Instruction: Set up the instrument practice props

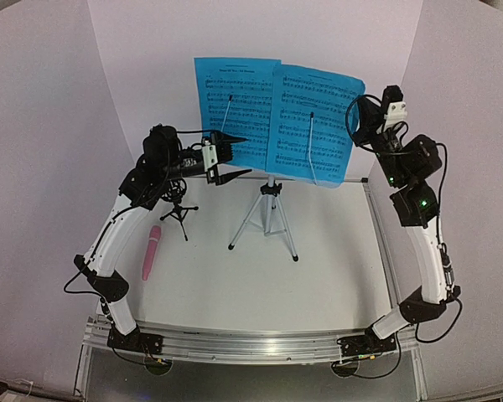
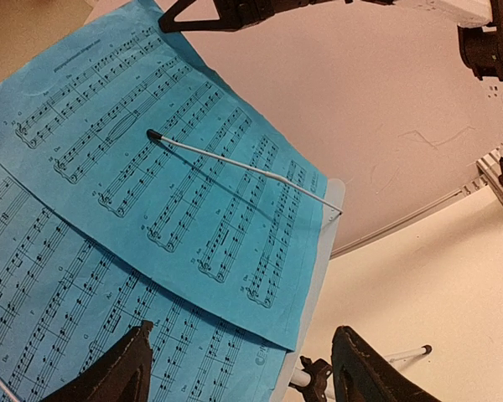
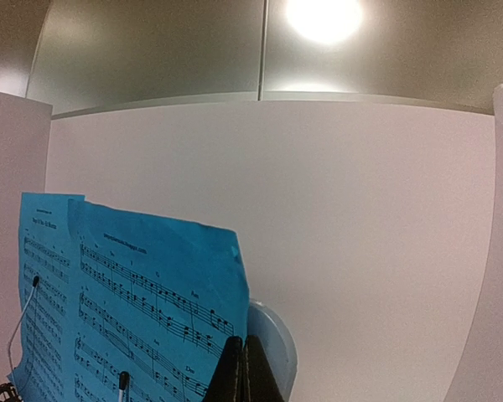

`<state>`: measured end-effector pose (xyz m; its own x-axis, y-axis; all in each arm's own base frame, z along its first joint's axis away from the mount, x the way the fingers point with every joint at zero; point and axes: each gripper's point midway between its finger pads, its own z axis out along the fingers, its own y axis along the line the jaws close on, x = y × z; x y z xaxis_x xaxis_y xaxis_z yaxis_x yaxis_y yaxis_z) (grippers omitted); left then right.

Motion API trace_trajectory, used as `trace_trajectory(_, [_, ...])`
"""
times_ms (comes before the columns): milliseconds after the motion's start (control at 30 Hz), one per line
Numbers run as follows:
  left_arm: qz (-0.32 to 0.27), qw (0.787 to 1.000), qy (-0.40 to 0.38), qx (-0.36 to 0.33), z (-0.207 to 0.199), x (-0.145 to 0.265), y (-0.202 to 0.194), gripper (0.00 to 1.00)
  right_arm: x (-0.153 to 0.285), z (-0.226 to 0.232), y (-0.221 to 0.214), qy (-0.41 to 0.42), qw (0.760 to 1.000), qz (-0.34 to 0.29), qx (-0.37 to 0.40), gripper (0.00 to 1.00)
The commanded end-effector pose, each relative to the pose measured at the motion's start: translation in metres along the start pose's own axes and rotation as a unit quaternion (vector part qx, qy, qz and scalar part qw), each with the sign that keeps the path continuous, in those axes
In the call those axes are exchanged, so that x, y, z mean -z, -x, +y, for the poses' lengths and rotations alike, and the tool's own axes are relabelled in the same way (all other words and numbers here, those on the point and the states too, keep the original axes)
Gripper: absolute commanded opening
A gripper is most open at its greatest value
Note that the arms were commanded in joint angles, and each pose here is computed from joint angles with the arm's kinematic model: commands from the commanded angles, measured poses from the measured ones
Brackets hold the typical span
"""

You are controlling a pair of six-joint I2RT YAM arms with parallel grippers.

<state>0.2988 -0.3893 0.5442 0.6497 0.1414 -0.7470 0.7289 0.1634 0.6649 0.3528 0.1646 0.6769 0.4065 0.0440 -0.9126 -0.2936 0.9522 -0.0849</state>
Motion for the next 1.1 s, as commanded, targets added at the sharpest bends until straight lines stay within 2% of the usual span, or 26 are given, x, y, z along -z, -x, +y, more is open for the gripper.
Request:
trace_trajectory(0, [-0.015, 1.000, 0.015, -0.023, 0.005, 0.016, 0.026, 0.73, 0.013, -0.012, 0.027, -0.018, 0.999, -0.034, 0.005, 0.00])
trace_trajectory(433, [-0.014, 0.999, 0.020, -0.030, 0.007, 0.016, 0.026, 0.73, 0.004, -0.006, 0.008, -0.010, 1.000, -0.016, -0.003, 0.00])
trace_trajectory(767, [-0.014, 0.999, 0.019, -0.031, 0.007, 0.015, 0.025, 0.73, 0.006, -0.007, 0.012, -0.013, 1.000, -0.020, 0.002, 0.00])
trace_trajectory(1000, [-0.015, 0.999, 0.020, -0.031, 0.008, 0.016, 0.027, 0.74, 0.010, -0.010, 0.014, -0.017, 1.000, -0.020, 0.001, 0.17])
trace_trajectory(1067, [-0.014, 0.999, 0.019, -0.031, 0.007, 0.016, 0.027, 0.74, 0.010, -0.010, 0.015, -0.017, 1.000, -0.021, 0.002, 0.18])
